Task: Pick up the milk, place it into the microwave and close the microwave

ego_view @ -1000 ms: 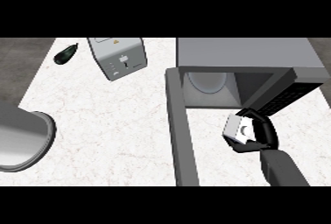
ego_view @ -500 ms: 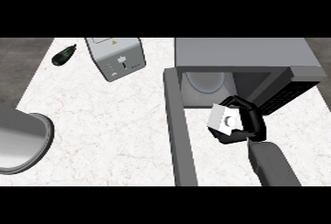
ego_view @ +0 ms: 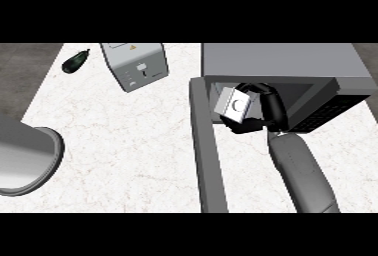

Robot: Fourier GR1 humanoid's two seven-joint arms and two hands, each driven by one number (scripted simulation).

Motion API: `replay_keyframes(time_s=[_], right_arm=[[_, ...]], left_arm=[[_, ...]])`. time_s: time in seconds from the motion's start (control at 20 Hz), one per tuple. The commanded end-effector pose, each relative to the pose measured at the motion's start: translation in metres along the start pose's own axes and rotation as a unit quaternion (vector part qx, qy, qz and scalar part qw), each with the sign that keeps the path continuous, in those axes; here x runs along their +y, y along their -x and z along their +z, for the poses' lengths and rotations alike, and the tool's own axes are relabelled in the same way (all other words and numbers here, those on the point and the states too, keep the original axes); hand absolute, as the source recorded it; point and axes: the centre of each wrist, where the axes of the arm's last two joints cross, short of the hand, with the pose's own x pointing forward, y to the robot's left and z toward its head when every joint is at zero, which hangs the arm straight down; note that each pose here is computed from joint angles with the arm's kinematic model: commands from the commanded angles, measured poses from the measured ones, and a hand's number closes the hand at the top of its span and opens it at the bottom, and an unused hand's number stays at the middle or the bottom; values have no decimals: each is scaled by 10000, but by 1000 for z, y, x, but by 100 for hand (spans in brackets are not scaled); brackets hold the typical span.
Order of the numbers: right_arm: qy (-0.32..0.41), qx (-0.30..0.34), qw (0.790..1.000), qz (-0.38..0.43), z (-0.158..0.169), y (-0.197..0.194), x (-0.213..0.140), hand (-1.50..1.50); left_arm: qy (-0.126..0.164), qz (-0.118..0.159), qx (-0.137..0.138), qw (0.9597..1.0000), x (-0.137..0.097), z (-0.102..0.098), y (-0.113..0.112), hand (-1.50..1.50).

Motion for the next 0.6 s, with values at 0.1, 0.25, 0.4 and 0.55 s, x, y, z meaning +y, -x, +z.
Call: replay_keyframes(time_s=[0.1, 0.25, 0.4, 0.55], right_arm=[[-93, 107, 9962, 860, -56, -13, -3, 150], [-27, 181, 9945, 1031, -69, -16, 21, 150], [54, 351, 9893, 1414, -78, -11, 9, 150], [334, 342, 9862, 1582, -80, -5, -4, 150]], left_arm=[[175, 70, -84, 9998, 1, 2, 2, -150], [140, -3, -145, 9998, 11, -21, -11, -150], [139, 45, -46, 9999, 12, -8, -3, -150], [244, 65, -73, 9997, 0, -13, -6, -150]])
